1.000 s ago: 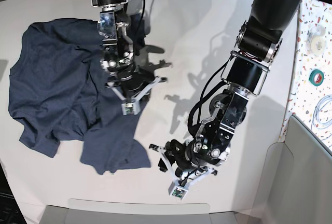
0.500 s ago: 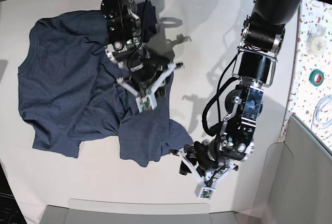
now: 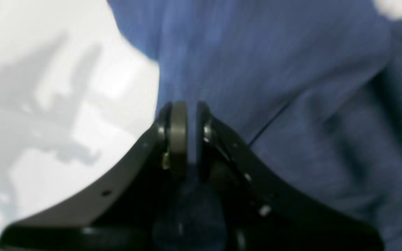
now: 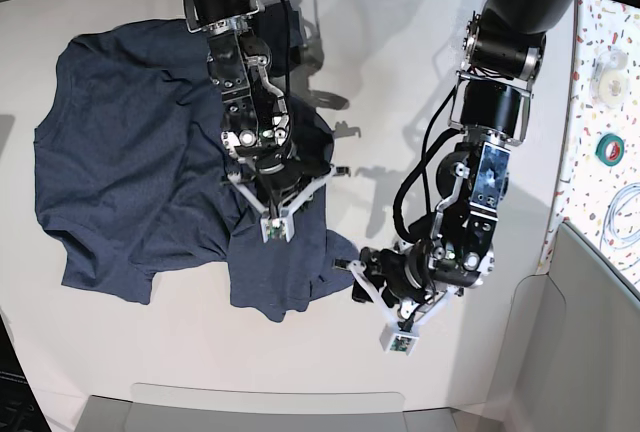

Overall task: Layout the t-shirt on the table in an organized manner, then fold the t-shirt properly
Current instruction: 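Grasp the shirt hem with both grippers close together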

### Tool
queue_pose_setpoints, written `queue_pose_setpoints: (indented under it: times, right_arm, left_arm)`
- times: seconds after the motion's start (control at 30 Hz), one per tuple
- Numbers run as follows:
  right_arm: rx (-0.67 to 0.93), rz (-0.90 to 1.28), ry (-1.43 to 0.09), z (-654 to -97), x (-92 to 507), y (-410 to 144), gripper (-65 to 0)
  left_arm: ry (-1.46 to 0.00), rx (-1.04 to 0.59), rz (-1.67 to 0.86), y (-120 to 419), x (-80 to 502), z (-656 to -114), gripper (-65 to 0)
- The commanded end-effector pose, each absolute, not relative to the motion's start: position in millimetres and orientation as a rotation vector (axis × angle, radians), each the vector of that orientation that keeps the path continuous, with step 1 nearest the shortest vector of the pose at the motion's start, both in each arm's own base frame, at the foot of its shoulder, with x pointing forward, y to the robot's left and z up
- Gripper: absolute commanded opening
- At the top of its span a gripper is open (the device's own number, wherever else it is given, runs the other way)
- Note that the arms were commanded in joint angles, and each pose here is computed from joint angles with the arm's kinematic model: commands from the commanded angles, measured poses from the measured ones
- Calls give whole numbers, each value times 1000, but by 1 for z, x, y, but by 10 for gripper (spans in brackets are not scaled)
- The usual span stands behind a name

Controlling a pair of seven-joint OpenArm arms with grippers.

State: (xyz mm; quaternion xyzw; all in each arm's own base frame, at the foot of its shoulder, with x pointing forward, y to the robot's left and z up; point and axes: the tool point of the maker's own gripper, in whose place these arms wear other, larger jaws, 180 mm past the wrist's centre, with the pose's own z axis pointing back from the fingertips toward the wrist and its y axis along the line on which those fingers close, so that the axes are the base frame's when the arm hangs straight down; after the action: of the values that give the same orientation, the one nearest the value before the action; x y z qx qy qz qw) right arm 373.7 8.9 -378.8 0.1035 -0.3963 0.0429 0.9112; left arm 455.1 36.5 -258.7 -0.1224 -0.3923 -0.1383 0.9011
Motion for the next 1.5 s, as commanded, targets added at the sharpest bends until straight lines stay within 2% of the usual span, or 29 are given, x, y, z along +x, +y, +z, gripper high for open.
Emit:
queue_pose_setpoints:
  times: [0.0, 0.17, 0.3, 0.8, 0.93, 1.1, 1.2, 1.4, 1.47]
  right_arm:
    - [242, 84, -852, -369, 383, 16, -603]
    - [274, 74, -766, -396, 371, 23, -603]
    - [307, 63, -731, -405, 355, 29, -603]
    - [361, 204, -618, -434, 298, 78, -603]
    - [363, 275, -589, -442, 288, 94, -603]
    - [370, 306, -585, -442, 283, 102, -603]
    - [370, 306, -585, -442, 283, 102, -603]
    - [371, 313, -585, -441, 281, 104, -603]
    - [371, 313, -585, -441, 281, 104, -603]
  left_arm:
    - [-880, -304, -341, 11, 460, -232, -396]
    - [-850, -360, -458, -40, 441, -240, -395]
    - [-851, -374, -498, -57, 435, -240, -395]
    - [-912, -400, -485, -65, 442, -229, -395]
    - [-876, -419, -447, -74, 450, -255, -395]
    - [-812, -345, -306, -54, 478, -291, -395]
    - [-809, -289, -296, -50, 485, -308, -372]
    - [-821, -260, -303, -49, 488, -313, -363]
    - [-840, -233, -294, -34, 497, -307, -363]
